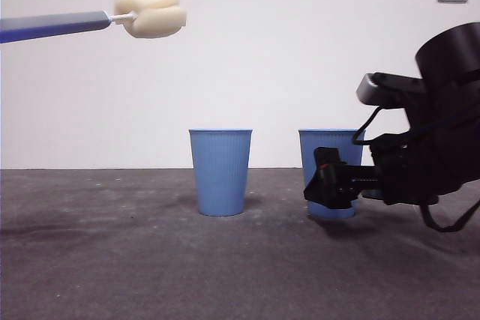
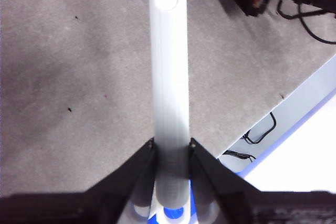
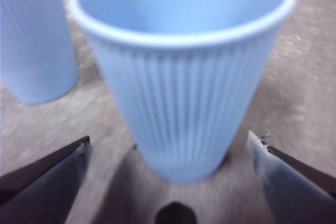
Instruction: Pick up the cup brush,pick up the cup,insert the brush into the cup,clean the cup,put the cup brush back,put the cup back to the fixed position on the table
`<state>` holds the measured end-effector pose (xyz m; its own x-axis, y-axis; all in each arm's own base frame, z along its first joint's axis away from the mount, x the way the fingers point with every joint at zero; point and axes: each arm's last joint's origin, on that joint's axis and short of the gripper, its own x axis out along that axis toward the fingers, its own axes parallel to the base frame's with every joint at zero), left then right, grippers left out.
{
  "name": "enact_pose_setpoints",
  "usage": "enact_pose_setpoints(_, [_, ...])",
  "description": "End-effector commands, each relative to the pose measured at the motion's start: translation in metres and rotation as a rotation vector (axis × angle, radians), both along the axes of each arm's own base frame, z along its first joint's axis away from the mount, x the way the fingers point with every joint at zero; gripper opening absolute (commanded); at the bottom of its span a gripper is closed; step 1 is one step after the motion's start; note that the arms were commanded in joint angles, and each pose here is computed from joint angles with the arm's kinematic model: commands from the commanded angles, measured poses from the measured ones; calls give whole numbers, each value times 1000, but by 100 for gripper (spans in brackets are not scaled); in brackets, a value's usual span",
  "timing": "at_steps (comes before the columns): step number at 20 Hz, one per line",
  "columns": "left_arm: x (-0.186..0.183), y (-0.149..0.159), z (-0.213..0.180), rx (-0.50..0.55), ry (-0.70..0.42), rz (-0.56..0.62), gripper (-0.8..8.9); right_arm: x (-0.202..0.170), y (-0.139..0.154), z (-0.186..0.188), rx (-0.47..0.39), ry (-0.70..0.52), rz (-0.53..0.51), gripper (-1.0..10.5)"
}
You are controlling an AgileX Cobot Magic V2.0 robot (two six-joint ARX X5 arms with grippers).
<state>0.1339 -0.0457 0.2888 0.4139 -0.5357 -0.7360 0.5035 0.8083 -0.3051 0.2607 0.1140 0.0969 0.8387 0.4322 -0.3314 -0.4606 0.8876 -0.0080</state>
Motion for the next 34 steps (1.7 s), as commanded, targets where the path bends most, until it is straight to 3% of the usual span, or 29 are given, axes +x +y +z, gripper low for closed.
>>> enact_pose_setpoints(1, [0, 0, 0, 3, -14, -11, -9, 8, 3, -3, 21, 6, -13, 503])
enact_pose_setpoints(4, [0, 1, -1, 20, -20, -3, -9, 16, 6, -4, 25, -1, -21, 493])
enact_pose_setpoints(6, [0, 1, -1, 23, -21, -3, -9, 18, 7, -2, 21, -17, -22, 310])
enact_pose_setpoints(9, [0, 1, -1, 23, -21, -3, -9, 18, 7, -2, 10, -29, -16, 152])
enact_pose_setpoints(11, [0, 1, -1, 23, -20, -3, -9, 18, 7, -4, -1, -12, -9, -13])
enact_pose_setpoints(18, [-2, 2, -3, 80, -21, -32, -9, 9, 9, 5, -24, 92, 46, -16])
enact_pose_setpoints(22, [-1, 3, -6, 191, -24, -11, -9, -12, 5, 49, -166, 213, 100, -16])
enact_pose_setpoints(27, [-1, -11, -12, 300, -23, -140, -9, -47, 0, 113, -433, 390, 258, -17])
enact_pose_setpoints(31, [-6, -28, -16, 398, -60, -276, -9, -65, 1, 126, -552, 580, 338, -17])
enact_pose_setpoints(34, [-12, -41, -18, 468, -97, -402, -9, -79, 8, 124, -657, 635, 391, -17])
